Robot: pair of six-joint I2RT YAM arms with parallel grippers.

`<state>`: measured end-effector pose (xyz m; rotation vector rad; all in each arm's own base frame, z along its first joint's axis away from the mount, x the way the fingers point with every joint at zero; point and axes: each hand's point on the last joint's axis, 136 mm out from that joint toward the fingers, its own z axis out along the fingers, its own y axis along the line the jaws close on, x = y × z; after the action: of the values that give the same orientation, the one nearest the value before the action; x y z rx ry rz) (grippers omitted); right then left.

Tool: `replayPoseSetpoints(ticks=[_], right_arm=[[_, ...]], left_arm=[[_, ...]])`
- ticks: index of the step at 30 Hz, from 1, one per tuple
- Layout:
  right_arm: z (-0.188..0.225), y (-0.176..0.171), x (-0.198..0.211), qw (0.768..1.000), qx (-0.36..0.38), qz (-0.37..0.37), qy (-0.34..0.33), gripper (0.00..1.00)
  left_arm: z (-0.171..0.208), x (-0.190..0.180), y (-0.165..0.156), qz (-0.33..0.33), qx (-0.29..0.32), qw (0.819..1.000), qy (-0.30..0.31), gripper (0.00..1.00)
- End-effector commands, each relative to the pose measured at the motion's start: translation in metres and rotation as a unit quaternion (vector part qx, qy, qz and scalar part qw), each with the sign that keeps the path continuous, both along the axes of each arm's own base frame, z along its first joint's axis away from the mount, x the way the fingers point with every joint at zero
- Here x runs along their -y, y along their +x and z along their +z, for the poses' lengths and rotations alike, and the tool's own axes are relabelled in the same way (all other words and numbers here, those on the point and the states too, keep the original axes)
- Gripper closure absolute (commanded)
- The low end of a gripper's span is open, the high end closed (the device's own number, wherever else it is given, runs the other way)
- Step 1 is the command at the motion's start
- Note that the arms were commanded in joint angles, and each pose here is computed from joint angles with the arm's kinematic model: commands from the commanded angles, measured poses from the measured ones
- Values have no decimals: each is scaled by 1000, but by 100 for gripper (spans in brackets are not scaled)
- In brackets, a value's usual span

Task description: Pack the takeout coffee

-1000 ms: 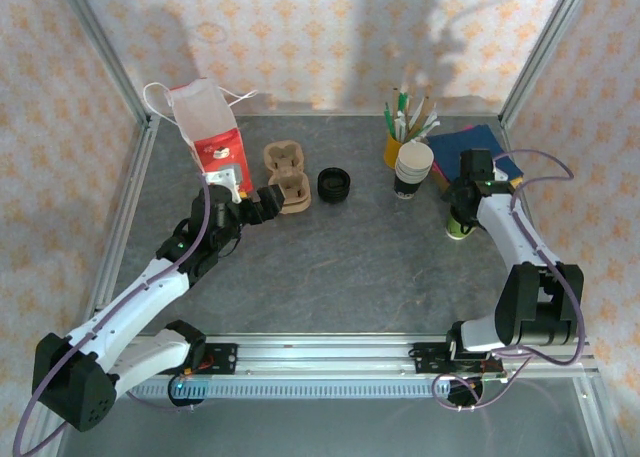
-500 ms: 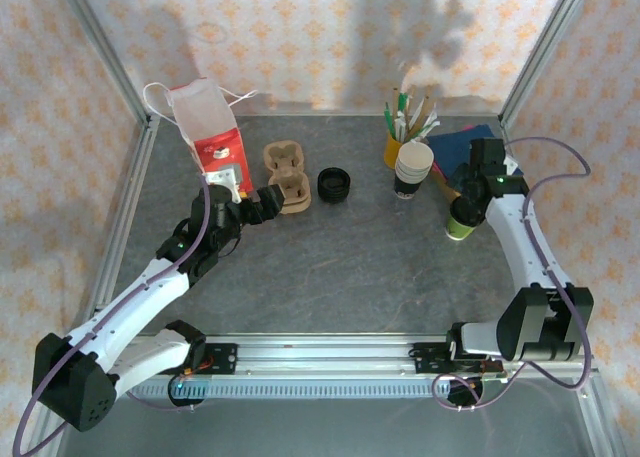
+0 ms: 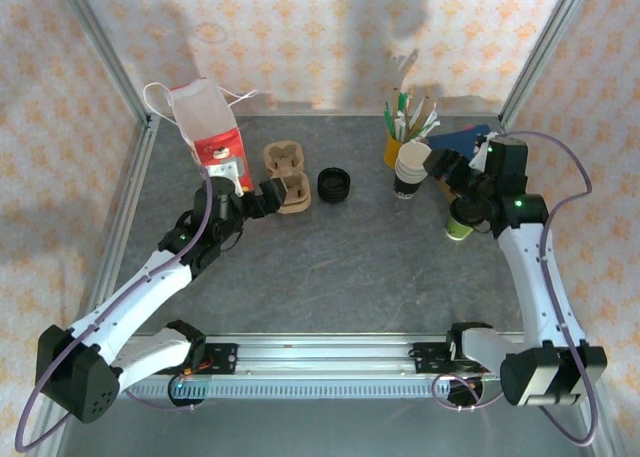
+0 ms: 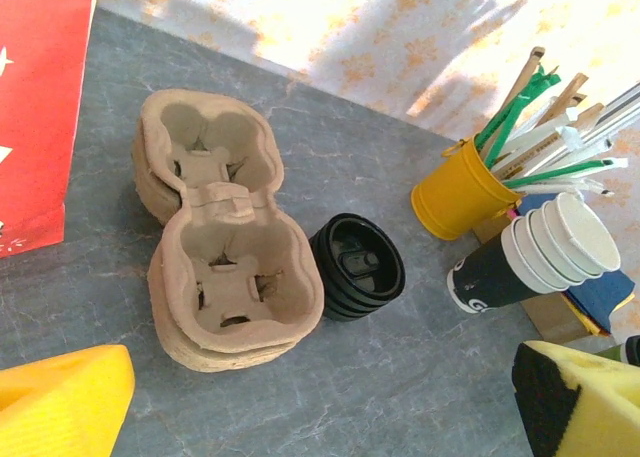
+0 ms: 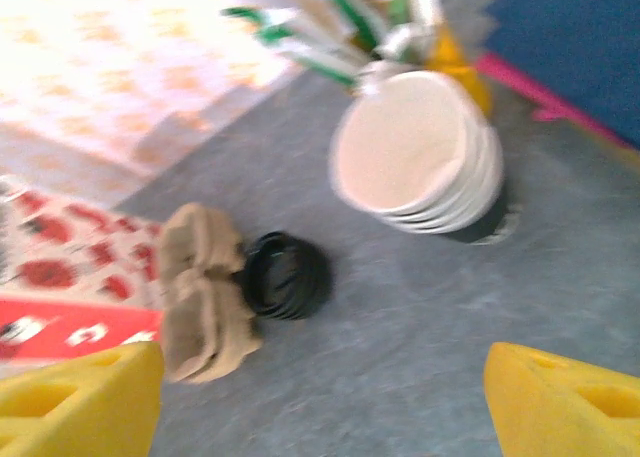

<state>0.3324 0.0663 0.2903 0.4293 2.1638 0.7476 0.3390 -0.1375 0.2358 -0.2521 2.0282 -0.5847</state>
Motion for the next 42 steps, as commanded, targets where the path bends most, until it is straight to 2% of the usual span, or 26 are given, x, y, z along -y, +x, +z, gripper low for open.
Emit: replayPoseSetpoints(ticks=[1,9,14,20,25,29,36,42], right_arm=[[23,-8,-42,994,44,85,45,18],[15,-18,-113,978,66,185,75,18],[-12,-21,-154,969,46,231,74,18],[-44,-24,-186,964,25,257,70,18],[-68,-31,-203,962,3,268,59,18],[-79,-35,-210,961,-6,273,55,18],[-83,-34,-208,964,-10,264,42,19],[-82,-31,-204,966,-9,257,27,19]], left_arm=[[-2,-3,7,13,-21,1000,11,3],[-33,0,23,35,-100,994,23,12],[-52,2,31,49,-136,989,17,19],[-77,0,40,68,-173,983,7,25],[-93,-3,47,78,-189,979,-3,30],[-101,-3,52,77,-196,978,-13,41],[-112,2,59,76,-202,976,-34,53],[-116,-1,63,86,-205,974,-40,59]])
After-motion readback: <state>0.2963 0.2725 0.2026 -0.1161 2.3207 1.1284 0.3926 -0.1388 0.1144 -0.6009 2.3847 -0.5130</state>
